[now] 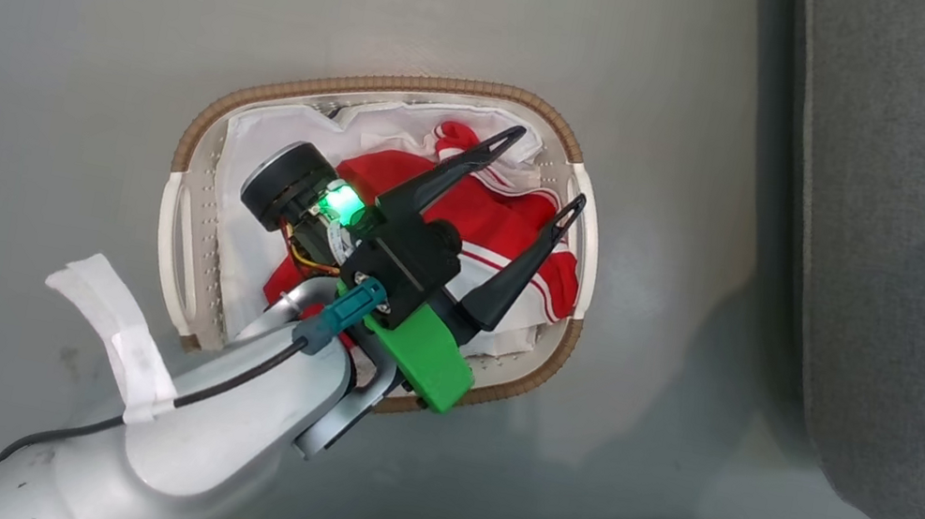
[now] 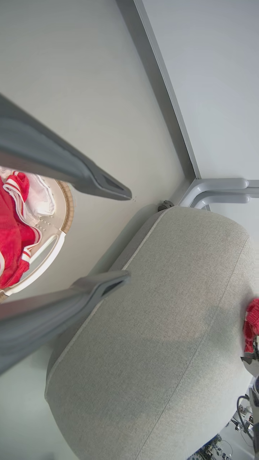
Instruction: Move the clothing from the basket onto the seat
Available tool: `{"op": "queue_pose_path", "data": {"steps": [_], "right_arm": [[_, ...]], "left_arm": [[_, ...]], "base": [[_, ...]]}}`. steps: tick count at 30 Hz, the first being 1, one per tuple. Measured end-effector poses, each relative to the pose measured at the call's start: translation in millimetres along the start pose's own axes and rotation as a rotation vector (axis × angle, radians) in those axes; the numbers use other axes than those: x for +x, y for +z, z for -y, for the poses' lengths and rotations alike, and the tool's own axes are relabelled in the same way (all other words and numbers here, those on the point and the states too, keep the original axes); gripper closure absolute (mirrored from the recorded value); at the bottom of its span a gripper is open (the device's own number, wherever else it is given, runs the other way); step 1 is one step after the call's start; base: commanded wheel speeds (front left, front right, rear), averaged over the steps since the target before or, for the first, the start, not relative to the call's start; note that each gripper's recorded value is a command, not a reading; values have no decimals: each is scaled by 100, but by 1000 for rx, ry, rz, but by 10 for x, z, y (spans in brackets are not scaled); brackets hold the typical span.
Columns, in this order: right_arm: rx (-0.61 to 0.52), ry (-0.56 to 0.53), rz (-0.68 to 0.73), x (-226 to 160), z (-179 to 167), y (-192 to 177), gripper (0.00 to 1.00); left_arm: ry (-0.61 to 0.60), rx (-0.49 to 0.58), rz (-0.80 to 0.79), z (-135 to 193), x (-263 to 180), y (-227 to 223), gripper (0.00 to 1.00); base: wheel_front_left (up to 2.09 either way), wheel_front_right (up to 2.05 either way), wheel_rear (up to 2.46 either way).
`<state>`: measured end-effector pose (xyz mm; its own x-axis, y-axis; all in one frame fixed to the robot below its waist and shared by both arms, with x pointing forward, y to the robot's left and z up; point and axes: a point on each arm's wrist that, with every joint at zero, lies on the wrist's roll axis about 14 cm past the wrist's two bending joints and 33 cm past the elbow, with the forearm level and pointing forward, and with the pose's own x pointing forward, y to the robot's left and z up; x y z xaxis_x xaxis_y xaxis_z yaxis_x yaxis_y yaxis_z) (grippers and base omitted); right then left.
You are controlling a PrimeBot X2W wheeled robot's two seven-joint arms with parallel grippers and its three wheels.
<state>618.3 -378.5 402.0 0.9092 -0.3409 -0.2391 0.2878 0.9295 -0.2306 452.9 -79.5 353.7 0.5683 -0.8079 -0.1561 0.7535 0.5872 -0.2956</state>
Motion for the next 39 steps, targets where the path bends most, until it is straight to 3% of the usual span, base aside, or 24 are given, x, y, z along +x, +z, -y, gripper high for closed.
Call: {"op": "queue_pose_path", "data": {"steps": [17, 24, 31, 39], "right_arm": [[-49, 111, 2, -606, -60, 153, 0], [-29, 141, 92, -842, -63, 511, 0], [36, 194, 242, -1154, -195, 963, 0], [149, 306, 319, -1677, -652, 1024, 0]], "left_arm": [[104, 26, 80, -26, -171, 476, 0], [181, 27, 130, -59, -329, 739, 0], [351, 15, 223, -279, -688, 1079, 0], [579, -3, 286, -535, -1393, 1177, 0]], "base": [[0, 0, 0], [0, 0, 0], [0, 0, 0], [0, 0, 0]]}}
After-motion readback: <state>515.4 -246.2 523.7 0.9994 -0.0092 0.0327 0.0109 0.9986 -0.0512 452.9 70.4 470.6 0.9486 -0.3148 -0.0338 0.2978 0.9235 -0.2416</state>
